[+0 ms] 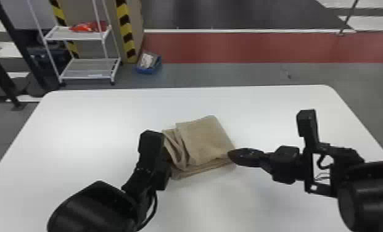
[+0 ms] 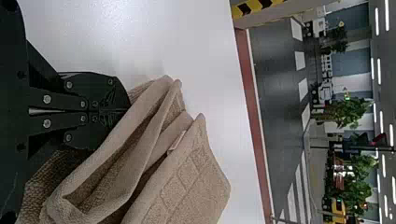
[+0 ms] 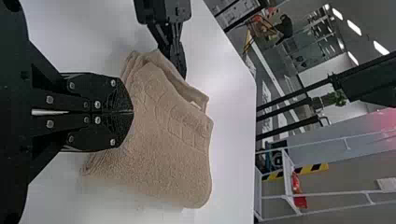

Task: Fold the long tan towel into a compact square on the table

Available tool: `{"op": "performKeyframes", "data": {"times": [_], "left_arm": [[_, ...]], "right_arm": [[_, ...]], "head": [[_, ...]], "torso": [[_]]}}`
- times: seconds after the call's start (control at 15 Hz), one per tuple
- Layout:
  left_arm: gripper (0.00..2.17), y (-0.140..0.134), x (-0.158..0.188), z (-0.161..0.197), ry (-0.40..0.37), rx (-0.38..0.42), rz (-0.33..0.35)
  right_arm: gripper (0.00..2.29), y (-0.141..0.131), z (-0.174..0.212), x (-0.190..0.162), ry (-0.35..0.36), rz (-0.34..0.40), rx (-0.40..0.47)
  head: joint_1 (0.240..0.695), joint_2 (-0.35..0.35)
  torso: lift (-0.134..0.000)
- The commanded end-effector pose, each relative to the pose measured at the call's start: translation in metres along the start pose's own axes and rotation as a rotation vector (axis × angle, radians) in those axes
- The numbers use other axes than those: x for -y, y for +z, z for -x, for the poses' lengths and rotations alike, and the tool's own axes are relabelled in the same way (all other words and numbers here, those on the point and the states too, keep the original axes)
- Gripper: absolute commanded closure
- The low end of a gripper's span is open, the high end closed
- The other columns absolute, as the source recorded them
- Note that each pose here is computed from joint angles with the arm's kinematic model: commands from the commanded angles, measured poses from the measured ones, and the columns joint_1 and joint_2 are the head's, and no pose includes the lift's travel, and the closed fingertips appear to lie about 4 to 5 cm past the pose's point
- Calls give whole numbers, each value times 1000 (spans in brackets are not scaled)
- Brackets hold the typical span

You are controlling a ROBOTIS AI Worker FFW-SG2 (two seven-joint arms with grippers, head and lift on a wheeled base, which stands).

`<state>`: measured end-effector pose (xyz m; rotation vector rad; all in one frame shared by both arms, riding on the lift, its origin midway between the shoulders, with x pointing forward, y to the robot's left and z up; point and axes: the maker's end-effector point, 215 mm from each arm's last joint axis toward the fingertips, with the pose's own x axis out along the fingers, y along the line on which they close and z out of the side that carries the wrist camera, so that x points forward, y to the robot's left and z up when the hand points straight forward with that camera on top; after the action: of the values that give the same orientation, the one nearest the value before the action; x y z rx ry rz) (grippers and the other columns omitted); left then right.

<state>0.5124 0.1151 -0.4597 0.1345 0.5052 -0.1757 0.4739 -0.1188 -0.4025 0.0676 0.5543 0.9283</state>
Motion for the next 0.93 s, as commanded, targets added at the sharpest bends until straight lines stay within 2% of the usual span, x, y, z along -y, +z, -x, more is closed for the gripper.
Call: {"op": "performKeyframes", "data": {"times": [0.0, 0.13, 0.33, 0.87], "left_arm": [[2142, 0, 1, 0, -1, -1, -4], [2142, -1, 1, -1, -2, -5, -3], [2142, 0, 0, -1, 3, -3, -9], [2142, 6, 3, 15, -9, 11, -1]], "right_arm": [[2219, -15, 6, 6, -93, 122, 13], [2219, -23, 8, 7, -134, 155, 29], [2219, -36, 8, -4, -125, 169, 51], [2219, -34, -6, 24, -172, 132, 36]], "head": [[695, 2], [695, -17], [695, -24], [695, -23]], "torso": [[-125], [-125], [-125], [-125]]}}
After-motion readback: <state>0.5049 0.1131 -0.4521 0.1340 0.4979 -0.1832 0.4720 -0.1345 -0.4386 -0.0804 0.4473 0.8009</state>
